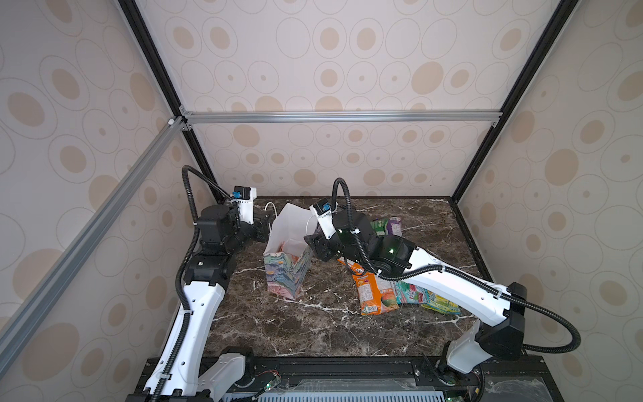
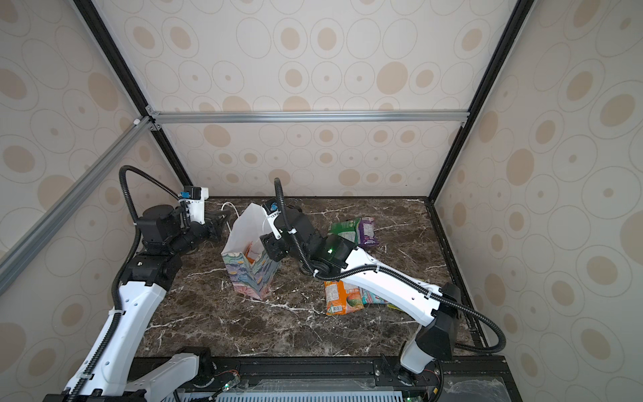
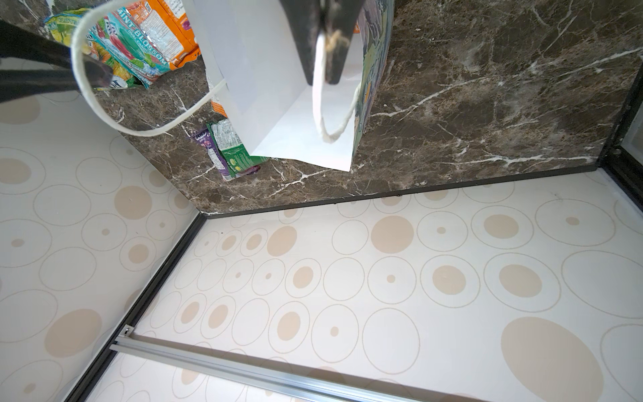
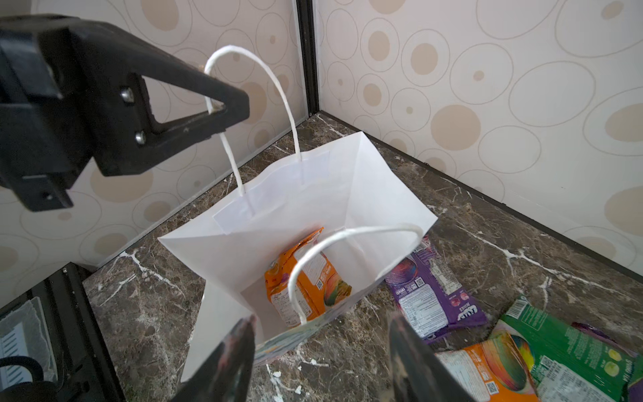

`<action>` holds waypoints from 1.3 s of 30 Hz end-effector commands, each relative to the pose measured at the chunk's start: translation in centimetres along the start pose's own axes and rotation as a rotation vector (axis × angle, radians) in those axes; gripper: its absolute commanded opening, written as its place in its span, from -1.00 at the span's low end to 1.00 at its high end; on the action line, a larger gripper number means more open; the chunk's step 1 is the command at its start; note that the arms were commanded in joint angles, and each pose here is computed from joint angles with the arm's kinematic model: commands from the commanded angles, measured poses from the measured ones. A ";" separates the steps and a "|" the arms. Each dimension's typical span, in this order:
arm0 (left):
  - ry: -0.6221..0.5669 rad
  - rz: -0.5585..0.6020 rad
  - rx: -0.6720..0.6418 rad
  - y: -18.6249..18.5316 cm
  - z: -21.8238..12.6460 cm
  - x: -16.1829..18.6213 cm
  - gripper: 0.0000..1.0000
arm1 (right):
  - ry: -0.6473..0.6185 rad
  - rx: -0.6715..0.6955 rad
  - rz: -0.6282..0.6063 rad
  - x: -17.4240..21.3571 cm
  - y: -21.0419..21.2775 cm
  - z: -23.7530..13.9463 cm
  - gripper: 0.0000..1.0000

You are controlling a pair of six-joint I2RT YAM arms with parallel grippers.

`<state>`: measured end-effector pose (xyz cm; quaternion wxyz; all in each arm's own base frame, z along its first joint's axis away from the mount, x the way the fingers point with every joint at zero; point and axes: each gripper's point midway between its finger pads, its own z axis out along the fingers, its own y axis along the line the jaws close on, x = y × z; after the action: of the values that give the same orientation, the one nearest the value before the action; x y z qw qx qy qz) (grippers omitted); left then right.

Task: Place the snacks into the paper bag
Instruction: 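Raise the right gripper out of the white bag above its mouth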

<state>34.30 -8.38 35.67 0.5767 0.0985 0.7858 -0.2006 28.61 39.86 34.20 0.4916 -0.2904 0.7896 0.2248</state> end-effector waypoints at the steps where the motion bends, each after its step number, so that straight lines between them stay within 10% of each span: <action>1: -0.037 0.031 0.016 -0.5 -0.5 -1.2 -0.99 | -0.022 -0.010 0.032 -0.6 0.2 1.5 0.25; 8: -0.042 0.032 0.021 -0.6 -0.6 -1.2 -0.99 | 0.007 -0.005 0.037 -0.9 -0.6 3.6 -0.04; 15: -0.047 0.035 0.020 -0.7 -0.7 -1.4 -0.98 | -0.013 -0.008 0.024 -2.1 -1.4 3.5 -1.00; 39: -0.023 0.011 0.045 -1.0 -0.5 -0.3 -0.97 | 0.039 -0.018 -0.034 -1.2 -2.0 3.6 -0.76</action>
<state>34.13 -8.83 35.51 0.5725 0.1064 0.7848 -0.2121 32.65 41.34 33.29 0.4750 -0.3090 0.7936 0.2215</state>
